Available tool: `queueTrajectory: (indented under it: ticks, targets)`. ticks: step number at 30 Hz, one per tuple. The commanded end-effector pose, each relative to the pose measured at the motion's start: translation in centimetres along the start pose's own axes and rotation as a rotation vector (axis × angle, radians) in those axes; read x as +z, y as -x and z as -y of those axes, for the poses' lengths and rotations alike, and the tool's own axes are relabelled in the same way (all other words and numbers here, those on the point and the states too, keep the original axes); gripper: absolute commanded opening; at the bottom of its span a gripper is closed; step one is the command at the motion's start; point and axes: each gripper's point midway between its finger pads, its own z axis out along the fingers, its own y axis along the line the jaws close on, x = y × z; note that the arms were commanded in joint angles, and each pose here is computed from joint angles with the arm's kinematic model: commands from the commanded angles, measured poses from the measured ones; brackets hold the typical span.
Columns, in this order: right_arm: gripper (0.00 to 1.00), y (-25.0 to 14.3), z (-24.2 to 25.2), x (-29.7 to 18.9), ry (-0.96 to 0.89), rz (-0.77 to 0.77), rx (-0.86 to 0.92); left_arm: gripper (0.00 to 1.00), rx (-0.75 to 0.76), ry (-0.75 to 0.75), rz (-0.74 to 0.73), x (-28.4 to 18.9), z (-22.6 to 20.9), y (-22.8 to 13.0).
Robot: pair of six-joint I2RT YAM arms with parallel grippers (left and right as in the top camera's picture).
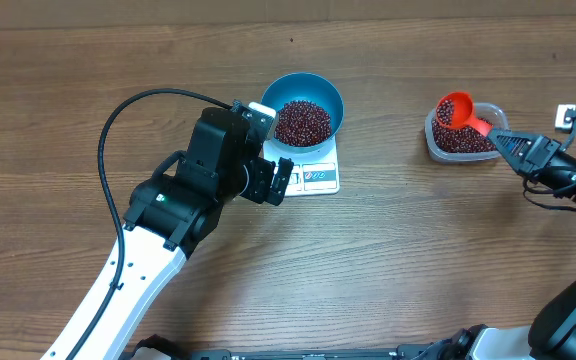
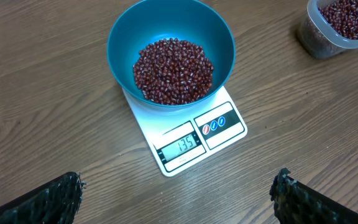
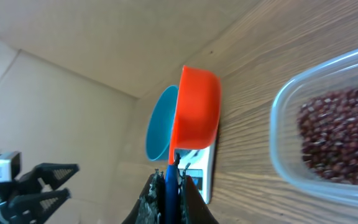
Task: Scoop item into bowl and weigh 150g on scale
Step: 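Lift the filled scoop and carry it over the blue bowl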
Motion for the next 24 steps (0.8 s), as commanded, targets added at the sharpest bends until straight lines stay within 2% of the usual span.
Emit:
queueTrajectory:
  ticks: [1, 6, 12, 24]
  targets:
    - [0.04, -0.6, -1.4, 1.1, 0.075, -0.033, 0.013, 0.99, -0.016, -0.005, 0.011, -0.2, 0.0, 0.3]
    - [0.04, -1.9, -2.9, 3.5, 0.117, -0.106, -0.02, 0.99, -0.017, -0.005, 0.011, -0.2, 0.0, 0.3]
    - [0.04, -3.6, -5.2, 7.3, 0.178, -0.198, -0.146, 1.0, -0.016, -0.005, 0.011, -0.2, 0.0, 0.3]
    - [0.04, -4.1, -7.0, 13.2, 0.104, -0.236, -0.185, 1.0, -0.016, -0.005, 0.011, -0.2, 0.0, 0.3]
